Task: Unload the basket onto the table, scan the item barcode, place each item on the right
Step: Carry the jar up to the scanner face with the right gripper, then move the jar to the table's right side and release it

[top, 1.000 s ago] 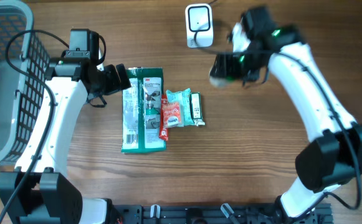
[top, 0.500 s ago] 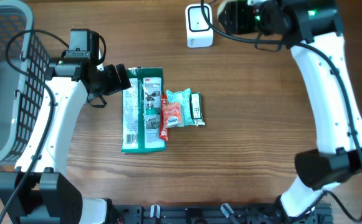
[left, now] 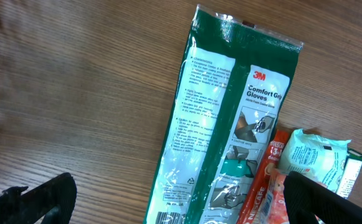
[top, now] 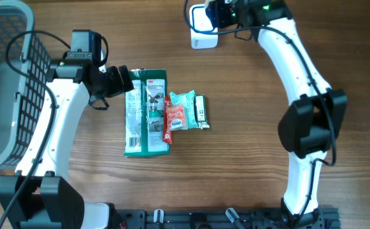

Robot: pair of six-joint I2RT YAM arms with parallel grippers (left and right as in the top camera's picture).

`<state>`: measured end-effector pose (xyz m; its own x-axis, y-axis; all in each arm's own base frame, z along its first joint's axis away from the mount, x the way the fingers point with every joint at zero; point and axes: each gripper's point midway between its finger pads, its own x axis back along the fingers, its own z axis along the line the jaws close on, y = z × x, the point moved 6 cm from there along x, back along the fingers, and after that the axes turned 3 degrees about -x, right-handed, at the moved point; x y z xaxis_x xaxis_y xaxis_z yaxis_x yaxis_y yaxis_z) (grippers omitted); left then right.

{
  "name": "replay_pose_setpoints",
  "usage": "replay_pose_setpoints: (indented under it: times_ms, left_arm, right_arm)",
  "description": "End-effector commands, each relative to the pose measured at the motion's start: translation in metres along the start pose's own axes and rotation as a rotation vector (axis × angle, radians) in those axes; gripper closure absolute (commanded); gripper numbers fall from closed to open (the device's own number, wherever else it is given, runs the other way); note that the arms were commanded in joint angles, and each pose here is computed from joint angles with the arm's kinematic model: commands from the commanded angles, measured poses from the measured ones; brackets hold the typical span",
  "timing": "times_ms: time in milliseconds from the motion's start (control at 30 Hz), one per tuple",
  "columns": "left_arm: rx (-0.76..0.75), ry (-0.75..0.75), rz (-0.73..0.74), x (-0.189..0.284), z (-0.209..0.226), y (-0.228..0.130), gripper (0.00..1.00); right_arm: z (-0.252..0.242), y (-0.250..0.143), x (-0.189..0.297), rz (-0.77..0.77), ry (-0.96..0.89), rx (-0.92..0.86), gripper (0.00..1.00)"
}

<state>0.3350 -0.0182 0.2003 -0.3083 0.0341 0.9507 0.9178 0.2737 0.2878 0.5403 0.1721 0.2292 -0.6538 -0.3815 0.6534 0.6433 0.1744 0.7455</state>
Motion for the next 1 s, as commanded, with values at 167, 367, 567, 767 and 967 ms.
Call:
replay_pose_setpoints:
  times_ms: [167,367,567,767,967]
  left_arm:
    - [-0.018,0.010,-0.010,0.002,0.000,0.002,0.00]
    - [-0.018,0.010,-0.010,0.002,0.000,0.002,0.00]
    - [-0.018,0.010,-0.010,0.002,0.000,0.002,0.00]
    - [-0.018,0.010,-0.010,0.002,0.000,0.002,0.00]
    - [-0.018,0.010,-0.010,0.002,0.000,0.002,0.00]
  right_arm:
    - [0.017,0.028,-0.025,-0.185,-0.103,0.113,0.95]
    - [0.022,0.020,-0.058,-0.222,-0.088,0.125,0.96]
    - [0.006,0.003,-0.089,-0.229,-0.141,0.034,0.96]
    - [0.007,0.011,-0.089,-0.278,-0.139,0.044,0.94]
    - [0.005,0.017,-0.083,-0.290,-0.141,0.038,0.95]
